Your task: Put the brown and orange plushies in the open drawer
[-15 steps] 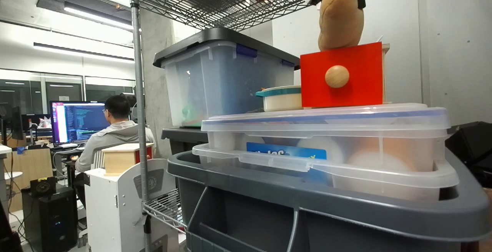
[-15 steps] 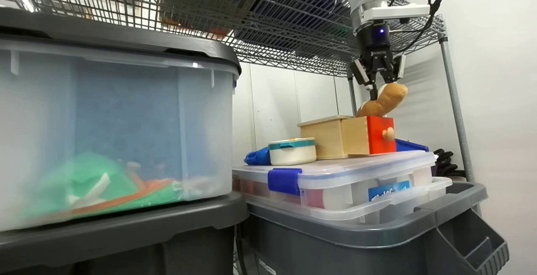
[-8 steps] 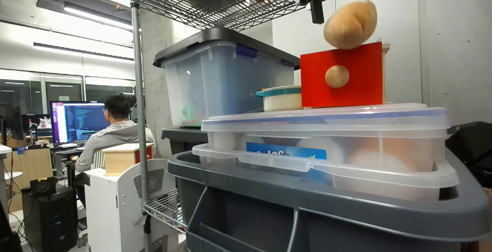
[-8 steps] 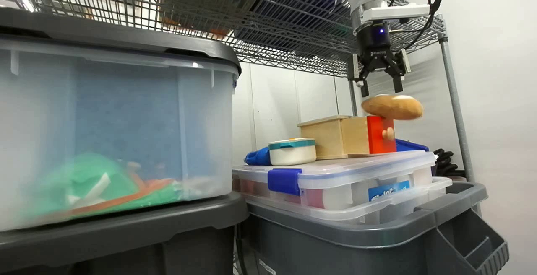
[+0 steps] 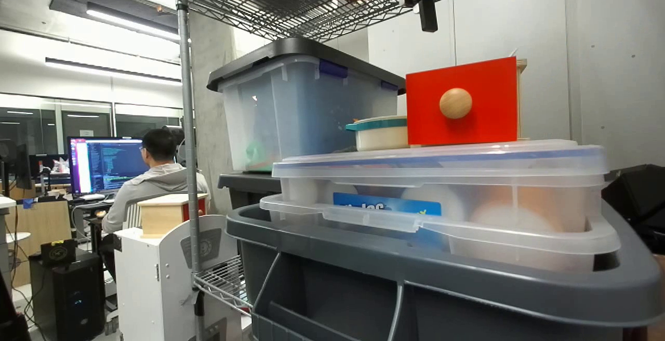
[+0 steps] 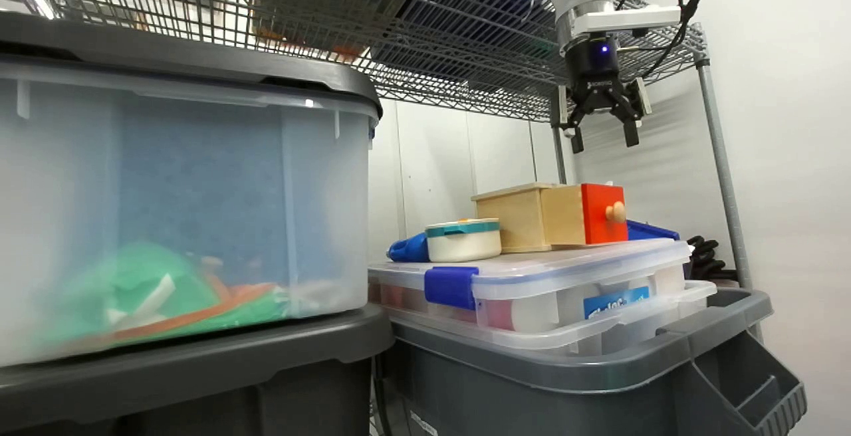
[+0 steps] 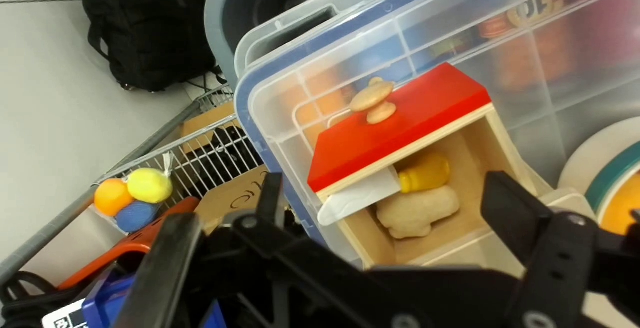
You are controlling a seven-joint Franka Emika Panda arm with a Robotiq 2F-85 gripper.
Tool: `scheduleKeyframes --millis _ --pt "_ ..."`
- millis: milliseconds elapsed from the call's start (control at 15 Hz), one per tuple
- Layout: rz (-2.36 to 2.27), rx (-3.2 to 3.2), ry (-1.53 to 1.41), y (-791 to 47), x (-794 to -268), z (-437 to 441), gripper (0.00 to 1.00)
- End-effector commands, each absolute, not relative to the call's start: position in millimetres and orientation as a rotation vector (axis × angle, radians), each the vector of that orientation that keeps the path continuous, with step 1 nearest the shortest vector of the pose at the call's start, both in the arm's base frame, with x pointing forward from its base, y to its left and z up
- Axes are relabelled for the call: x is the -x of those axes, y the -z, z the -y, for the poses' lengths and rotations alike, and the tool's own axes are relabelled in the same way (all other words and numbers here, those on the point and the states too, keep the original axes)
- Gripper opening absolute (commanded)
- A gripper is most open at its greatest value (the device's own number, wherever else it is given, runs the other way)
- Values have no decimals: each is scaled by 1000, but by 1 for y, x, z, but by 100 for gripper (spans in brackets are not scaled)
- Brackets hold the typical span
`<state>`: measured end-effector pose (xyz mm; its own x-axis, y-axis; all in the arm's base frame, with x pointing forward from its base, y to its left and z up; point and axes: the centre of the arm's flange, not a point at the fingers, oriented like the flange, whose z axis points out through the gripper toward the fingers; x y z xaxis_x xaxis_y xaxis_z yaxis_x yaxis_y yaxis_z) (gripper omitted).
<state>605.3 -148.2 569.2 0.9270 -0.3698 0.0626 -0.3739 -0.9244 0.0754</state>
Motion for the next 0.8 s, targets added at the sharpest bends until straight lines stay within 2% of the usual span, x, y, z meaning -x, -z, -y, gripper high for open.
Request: scheduleKeyframes --millis 0,733 --pt "605 -2992 -56 -576 -615 143 100" --pt "613 -2998 -52 -577 -605 137 100"
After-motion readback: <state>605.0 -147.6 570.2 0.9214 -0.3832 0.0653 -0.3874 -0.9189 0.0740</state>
